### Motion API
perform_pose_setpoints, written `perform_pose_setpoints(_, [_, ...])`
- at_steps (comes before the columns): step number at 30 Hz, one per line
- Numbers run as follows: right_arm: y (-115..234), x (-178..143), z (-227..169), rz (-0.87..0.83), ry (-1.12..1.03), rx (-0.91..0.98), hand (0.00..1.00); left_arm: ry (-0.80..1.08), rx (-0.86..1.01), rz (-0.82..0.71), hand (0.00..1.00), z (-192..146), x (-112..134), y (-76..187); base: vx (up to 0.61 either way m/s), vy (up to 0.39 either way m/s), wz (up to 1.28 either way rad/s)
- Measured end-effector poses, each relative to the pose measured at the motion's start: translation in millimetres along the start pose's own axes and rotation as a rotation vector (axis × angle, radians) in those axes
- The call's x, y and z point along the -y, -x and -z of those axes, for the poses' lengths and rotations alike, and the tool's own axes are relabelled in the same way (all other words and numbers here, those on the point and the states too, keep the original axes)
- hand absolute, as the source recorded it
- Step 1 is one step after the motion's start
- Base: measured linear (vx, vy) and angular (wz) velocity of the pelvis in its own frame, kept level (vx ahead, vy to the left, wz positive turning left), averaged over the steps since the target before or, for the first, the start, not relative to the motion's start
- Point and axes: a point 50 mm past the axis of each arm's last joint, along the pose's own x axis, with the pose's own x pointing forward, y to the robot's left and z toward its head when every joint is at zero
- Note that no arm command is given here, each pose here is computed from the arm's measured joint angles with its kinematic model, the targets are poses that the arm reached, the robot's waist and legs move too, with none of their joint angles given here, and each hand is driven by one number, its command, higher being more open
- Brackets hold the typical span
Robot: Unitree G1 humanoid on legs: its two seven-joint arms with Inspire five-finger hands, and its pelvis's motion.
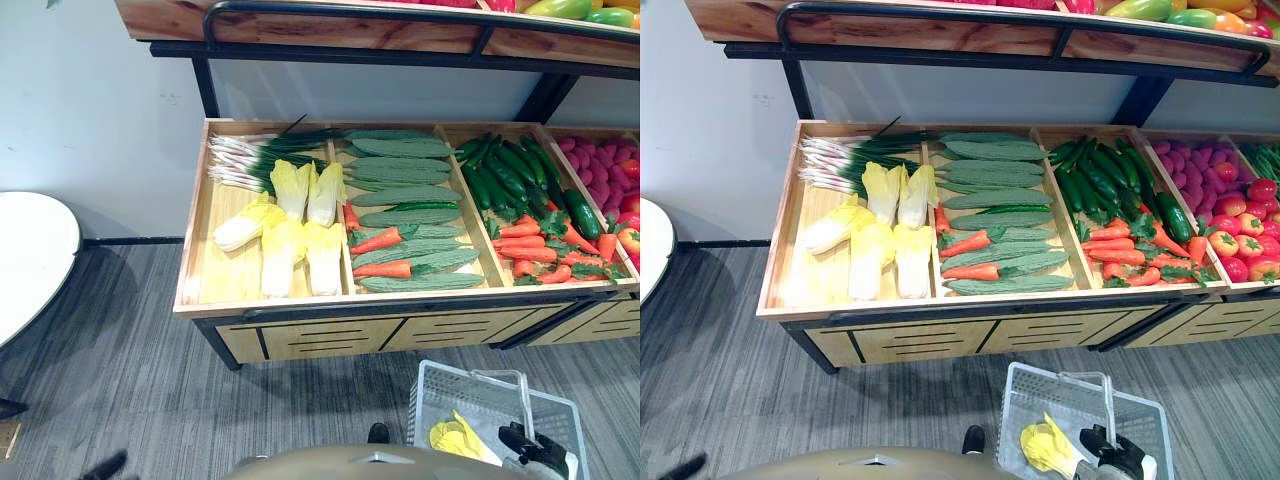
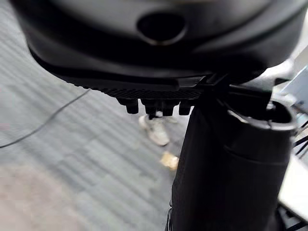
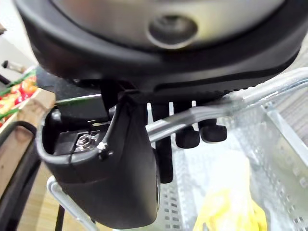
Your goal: Pick vegetable in the basket
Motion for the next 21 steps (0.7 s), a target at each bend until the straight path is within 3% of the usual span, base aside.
perform_pose_setpoints(5, [-1, -1, 3, 0.006, 0.008, -0.024, 0.00, -0.057, -0.085, 0.150, 1.00, 26, 13, 8, 0.00, 0.000, 0.00])
perform_pose_setpoints(15, [-2, -2, 0, 0.003, 0.010, -0.017, 0.00, -0.169, 0.028, 0.473, 1.00, 22, 60, 38, -0.01, -0.006, -0.06])
perform_pose_setpoints(21, [-2, -2, -2, 0.005, 0.009, -0.016, 0.00, -0.163, 0.031, 0.572, 1.00, 21, 70, 46, 0.01, -0.006, -0.10])
